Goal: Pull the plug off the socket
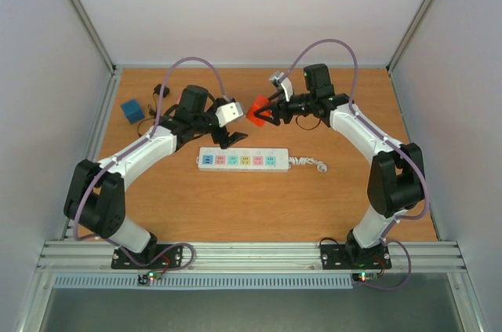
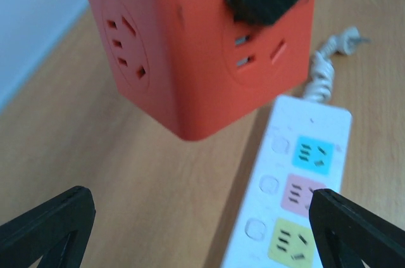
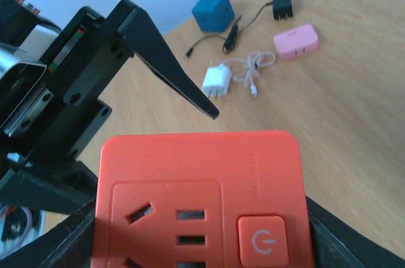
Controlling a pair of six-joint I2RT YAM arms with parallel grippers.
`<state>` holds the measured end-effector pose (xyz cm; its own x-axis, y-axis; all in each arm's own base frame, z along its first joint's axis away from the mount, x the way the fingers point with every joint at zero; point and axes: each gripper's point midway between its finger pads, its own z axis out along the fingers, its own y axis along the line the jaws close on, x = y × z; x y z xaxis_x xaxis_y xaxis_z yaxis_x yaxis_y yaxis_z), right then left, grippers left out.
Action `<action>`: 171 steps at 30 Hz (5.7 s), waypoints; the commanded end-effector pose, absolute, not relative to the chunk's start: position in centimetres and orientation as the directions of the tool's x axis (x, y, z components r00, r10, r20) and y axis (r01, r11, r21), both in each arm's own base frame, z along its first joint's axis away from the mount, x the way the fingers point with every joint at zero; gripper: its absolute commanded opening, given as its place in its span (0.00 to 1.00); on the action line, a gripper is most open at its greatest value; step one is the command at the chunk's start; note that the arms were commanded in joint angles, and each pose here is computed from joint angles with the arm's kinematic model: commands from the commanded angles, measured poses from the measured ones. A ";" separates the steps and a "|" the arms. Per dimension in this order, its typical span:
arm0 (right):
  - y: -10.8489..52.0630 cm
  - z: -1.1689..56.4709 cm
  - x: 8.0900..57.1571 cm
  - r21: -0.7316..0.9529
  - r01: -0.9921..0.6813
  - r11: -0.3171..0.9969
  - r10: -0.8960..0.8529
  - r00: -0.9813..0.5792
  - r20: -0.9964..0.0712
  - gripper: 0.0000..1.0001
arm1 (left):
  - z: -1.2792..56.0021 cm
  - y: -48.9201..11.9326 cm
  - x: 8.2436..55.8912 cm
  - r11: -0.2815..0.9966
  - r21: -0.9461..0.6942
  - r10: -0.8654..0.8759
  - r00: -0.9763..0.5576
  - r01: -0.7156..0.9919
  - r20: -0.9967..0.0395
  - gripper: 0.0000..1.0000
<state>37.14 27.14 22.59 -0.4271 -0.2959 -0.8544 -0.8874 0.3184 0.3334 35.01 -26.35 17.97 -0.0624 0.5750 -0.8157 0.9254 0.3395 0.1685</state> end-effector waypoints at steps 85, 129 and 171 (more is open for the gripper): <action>27.1 21.0 38.4 0.315 -0.861 0.399 -0.355 -0.461 -0.813 0.99 | 16.4 -3.6 39.0 0.891 -0.111 0.205 -0.611 0.439 -0.765 0.43; 30.8 6.8 31.9 0.042 -0.987 0.153 -0.768 -0.146 -0.624 0.99 | 5.9 5.7 33.9 0.962 0.069 0.267 -0.843 0.266 -0.468 0.62; 25.7 2.0 33.1 0.066 -0.955 0.290 -0.806 -0.280 -0.522 0.71 | 16.3 5.4 38.1 0.939 0.142 0.328 -0.695 0.313 -0.639 1.00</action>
<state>32.94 28.76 2.22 -0.1610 -0.8198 -0.5495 -0.9834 0.1807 0.0186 36.52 5.23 13.89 -0.7504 0.3106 -0.5835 0.3047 0.9459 0.1115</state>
